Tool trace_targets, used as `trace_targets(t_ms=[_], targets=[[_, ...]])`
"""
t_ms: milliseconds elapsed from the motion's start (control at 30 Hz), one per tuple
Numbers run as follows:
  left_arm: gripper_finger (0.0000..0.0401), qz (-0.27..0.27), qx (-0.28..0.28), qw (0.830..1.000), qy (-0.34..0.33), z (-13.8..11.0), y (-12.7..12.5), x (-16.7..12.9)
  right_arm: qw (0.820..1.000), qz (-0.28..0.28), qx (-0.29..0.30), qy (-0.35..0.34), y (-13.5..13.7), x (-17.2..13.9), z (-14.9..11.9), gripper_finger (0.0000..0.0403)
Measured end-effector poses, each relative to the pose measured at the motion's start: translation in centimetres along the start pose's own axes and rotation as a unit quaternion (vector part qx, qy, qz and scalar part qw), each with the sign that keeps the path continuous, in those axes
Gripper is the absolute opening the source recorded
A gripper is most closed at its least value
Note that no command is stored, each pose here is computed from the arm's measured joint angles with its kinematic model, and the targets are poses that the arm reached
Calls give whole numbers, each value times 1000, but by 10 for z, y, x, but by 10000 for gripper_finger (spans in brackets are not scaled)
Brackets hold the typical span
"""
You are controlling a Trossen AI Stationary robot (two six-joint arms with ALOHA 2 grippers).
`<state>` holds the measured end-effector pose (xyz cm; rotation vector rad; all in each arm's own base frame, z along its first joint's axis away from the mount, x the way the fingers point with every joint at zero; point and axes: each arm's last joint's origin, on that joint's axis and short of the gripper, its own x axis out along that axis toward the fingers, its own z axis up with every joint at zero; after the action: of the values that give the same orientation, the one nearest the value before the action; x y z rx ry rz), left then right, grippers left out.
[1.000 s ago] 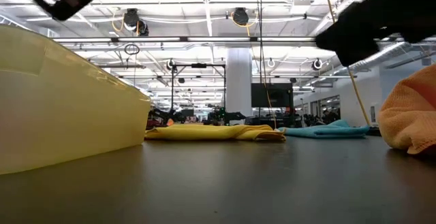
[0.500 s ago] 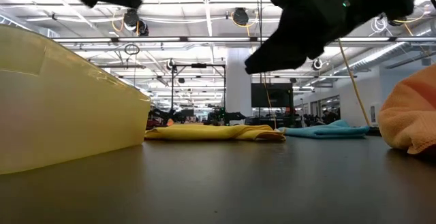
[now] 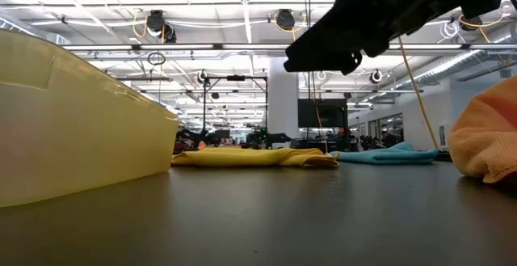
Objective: Fold microfiber towels
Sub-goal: Adjust the yellow bin on the table
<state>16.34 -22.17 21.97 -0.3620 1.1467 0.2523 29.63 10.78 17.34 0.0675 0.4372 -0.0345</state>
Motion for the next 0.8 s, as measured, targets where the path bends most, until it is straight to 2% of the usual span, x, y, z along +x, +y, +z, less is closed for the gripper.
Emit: trace_targets(t_ms=[133, 267, 433, 533, 667, 800], targets=[[34, 74, -59, 994, 58, -7, 15, -2, 1000, 1, -9, -4, 0, 0, 1, 173], [98, 135, -102, 985, 43, -5, 27, -3, 1000, 0, -14, -4, 0, 0, 1, 173], [185, 149, -133, 980, 23, 3, 32, 4, 1000, 0, -15, -2, 0, 0, 0, 173], [215, 153, -162, 974, 30, 5, 38, 13, 1000, 0, -14, -3, 0, 0, 0, 173], [215, 182, -191, 963, 49, 4, 52, 26, 1000, 0, -14, -2, 0, 0, 0, 173], [176, 191, -195, 961, 53, 6, 58, 33, 1000, 0, -14, -2, 0, 0, 0, 173]])
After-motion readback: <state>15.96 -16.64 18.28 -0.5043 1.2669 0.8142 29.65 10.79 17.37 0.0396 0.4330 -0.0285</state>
